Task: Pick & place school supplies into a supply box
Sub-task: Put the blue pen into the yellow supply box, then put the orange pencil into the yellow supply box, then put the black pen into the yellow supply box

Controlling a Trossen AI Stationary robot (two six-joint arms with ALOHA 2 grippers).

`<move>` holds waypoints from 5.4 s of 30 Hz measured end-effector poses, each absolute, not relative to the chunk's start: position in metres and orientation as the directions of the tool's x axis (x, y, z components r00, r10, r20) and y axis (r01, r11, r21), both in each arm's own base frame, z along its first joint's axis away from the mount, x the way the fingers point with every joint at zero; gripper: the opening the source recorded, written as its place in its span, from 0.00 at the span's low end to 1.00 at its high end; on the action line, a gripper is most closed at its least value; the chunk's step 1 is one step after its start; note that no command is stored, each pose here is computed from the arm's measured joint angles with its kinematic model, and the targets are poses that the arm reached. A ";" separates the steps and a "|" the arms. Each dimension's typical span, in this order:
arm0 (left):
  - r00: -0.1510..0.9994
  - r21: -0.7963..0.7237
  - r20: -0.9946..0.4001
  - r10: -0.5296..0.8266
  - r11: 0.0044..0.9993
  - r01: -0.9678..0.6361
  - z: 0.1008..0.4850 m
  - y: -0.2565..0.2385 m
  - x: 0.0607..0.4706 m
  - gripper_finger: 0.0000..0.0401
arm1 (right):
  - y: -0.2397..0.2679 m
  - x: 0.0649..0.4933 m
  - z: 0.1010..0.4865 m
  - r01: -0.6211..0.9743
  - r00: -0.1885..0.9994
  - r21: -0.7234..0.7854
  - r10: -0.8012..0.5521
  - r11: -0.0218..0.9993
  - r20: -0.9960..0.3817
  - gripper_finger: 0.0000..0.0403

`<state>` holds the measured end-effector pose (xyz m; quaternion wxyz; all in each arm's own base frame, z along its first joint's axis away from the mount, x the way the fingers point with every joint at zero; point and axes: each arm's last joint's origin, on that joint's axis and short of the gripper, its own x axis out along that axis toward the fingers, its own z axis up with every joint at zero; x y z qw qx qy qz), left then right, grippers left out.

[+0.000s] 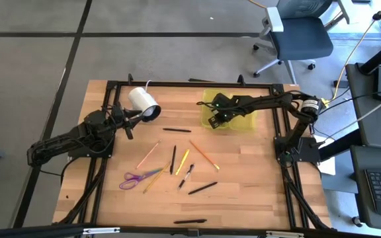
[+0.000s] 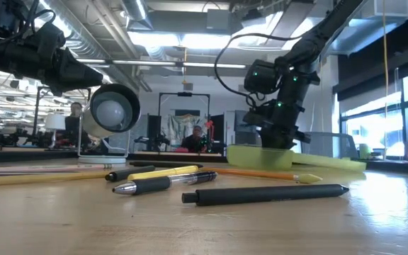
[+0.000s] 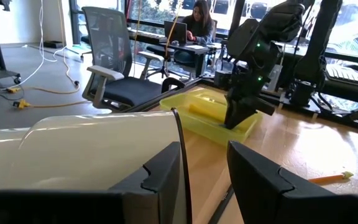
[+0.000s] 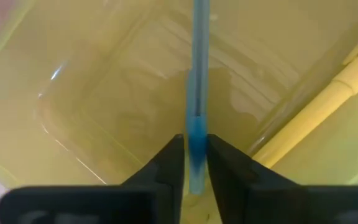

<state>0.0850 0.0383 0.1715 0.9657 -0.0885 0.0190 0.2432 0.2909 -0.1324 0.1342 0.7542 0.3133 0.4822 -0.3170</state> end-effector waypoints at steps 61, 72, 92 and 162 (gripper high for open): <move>0.881 -0.161 -0.080 0.466 0.866 -0.473 0.172 0.038 0.085 0.32 | 0.104 0.313 0.148 0.519 0.334 0.156 -0.031 0.841 -0.942 0.42; 0.881 -0.162 -0.080 0.466 0.866 -0.473 0.172 0.038 0.085 0.32 | 0.103 0.312 0.133 0.549 0.261 0.093 -0.064 0.831 -0.963 0.39; 0.881 -0.161 -0.085 0.466 0.866 -0.474 0.171 0.038 0.085 0.32 | 0.102 0.313 0.126 0.532 0.217 0.024 -0.109 0.846 -0.970 0.07; 0.880 -0.161 -0.085 0.466 0.866 -0.474 0.171 0.038 0.085 0.32 | -0.113 0.299 0.174 0.779 0.064 -0.091 -0.223 0.621 -0.973 0.28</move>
